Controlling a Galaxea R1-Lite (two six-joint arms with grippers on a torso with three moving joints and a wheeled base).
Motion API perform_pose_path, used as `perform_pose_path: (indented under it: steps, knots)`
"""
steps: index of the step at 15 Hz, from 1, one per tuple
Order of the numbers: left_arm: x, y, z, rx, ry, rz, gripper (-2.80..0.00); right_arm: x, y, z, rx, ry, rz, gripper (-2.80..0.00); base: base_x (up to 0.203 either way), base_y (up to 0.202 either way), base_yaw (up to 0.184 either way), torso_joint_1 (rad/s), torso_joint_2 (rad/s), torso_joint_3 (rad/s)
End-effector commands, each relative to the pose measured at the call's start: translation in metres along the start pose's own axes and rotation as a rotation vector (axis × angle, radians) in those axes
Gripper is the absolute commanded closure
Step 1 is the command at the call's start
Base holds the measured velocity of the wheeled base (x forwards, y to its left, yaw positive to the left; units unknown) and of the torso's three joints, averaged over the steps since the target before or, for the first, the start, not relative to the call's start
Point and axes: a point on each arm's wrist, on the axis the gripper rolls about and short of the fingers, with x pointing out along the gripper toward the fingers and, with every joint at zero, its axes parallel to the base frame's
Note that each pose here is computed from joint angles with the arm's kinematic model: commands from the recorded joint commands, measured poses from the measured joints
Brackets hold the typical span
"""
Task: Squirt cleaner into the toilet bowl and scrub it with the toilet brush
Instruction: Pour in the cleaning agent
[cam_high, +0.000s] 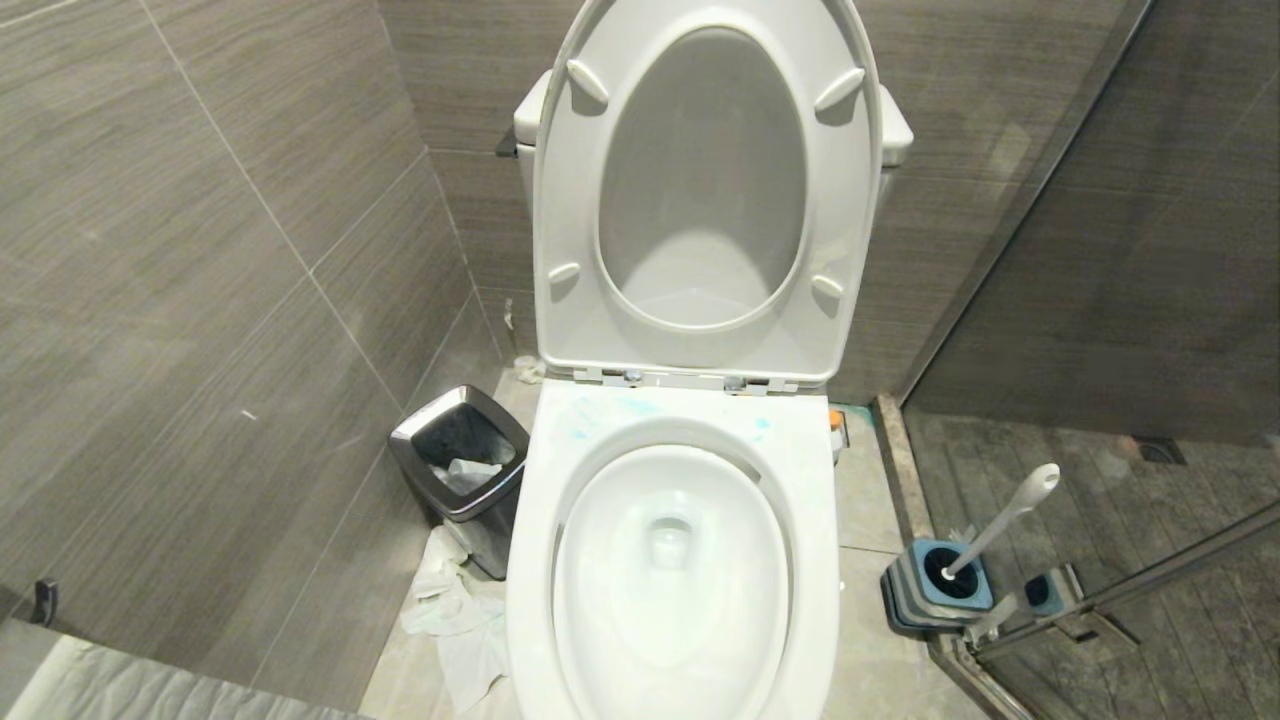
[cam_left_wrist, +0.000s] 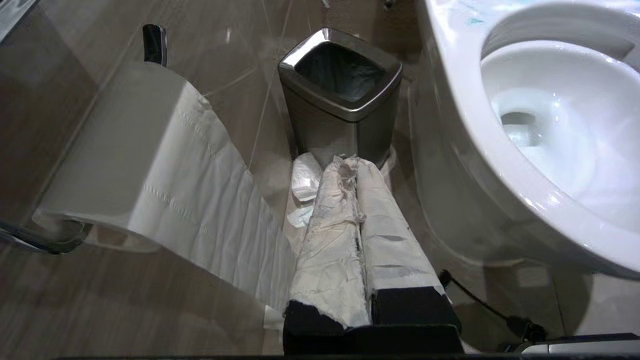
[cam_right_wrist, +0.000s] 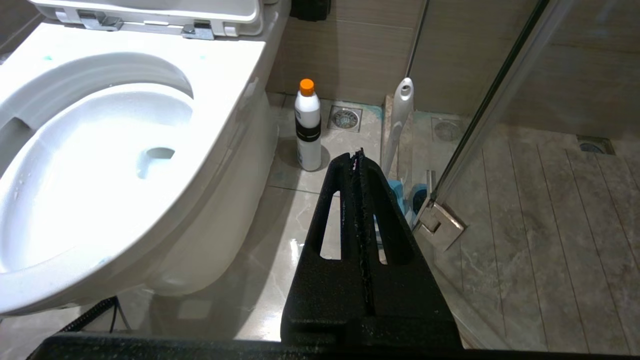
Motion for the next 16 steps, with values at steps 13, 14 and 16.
perform_pose_path:
  steps: [13, 14, 16]
  knots:
    - [0.0004, 0.0001, -0.0004, -0.063, 0.000, 0.005, 0.00, 0.0014, -0.0002, -0.0068, 0.000, 0.023, -0.001, 0.00, 0.000, 0.000, 0.000, 0.000, 0.00, 0.000]
    - [0.0004, 0.0001, -0.0004, -0.063, 0.000, 0.005, 0.00, 0.0014, -0.0002, -0.0068, 0.000, 0.023, -0.001, 0.00, 0.000, 0.000, 0.000, 0.000, 0.00, 0.000]
    - [0.0004, 0.0001, -0.0004, -0.064, 0.000, 0.005, 0.00, 0.0014, -0.0002, -0.0068, 0.000, 0.023, -0.001, 0.00, 0.000, 0.000, 0.000, 0.000, 0.00, 0.000]
